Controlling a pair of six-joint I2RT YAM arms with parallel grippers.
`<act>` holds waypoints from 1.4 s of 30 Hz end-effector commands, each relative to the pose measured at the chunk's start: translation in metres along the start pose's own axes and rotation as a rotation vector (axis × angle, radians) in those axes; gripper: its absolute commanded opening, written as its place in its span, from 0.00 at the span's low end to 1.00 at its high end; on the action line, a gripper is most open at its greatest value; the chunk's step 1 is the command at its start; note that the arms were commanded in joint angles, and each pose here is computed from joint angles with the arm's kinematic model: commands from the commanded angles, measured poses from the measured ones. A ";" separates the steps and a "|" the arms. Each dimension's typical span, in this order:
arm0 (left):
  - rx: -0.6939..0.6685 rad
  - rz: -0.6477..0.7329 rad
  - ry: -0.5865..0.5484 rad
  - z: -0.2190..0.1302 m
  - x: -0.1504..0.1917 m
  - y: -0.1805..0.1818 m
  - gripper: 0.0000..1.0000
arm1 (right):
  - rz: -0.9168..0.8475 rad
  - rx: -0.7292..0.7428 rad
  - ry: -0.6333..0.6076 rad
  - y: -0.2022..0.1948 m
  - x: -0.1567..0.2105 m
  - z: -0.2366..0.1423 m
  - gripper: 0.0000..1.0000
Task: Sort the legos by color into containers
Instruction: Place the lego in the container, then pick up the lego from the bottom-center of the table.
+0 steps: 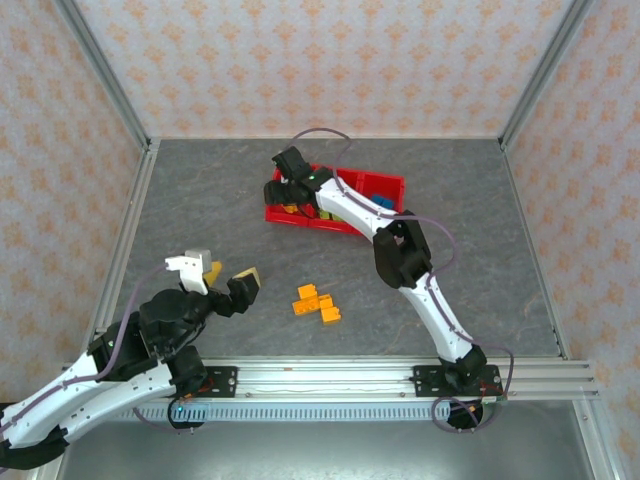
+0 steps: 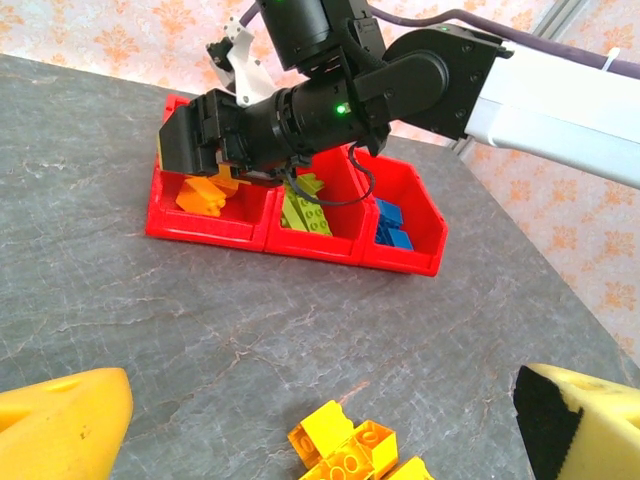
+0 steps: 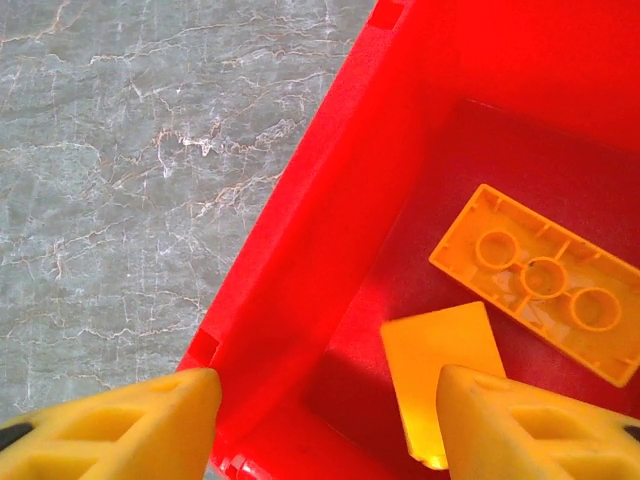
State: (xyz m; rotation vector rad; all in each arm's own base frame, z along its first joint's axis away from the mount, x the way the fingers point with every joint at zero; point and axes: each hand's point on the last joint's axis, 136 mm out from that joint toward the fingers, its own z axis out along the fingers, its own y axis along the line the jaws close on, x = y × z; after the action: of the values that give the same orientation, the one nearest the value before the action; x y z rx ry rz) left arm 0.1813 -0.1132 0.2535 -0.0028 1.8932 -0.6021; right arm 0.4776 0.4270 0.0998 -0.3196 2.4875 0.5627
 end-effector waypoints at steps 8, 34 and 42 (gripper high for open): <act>-0.015 0.034 0.015 0.008 0.005 -0.001 0.99 | -0.067 0.016 -0.074 0.037 -0.012 -0.085 0.81; 0.033 0.035 0.010 0.005 0.004 -0.007 0.99 | 0.063 0.156 0.102 0.015 0.204 -0.153 1.00; 0.041 0.034 0.009 0.004 0.003 -0.009 0.99 | 0.045 0.205 0.144 0.011 0.228 -0.135 0.86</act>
State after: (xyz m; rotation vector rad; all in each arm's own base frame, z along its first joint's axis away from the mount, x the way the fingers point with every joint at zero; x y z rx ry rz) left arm 0.1822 -0.1214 0.2473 0.0474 1.9147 -0.5923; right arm 0.2210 0.3563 0.0858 -0.2739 2.6815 0.3717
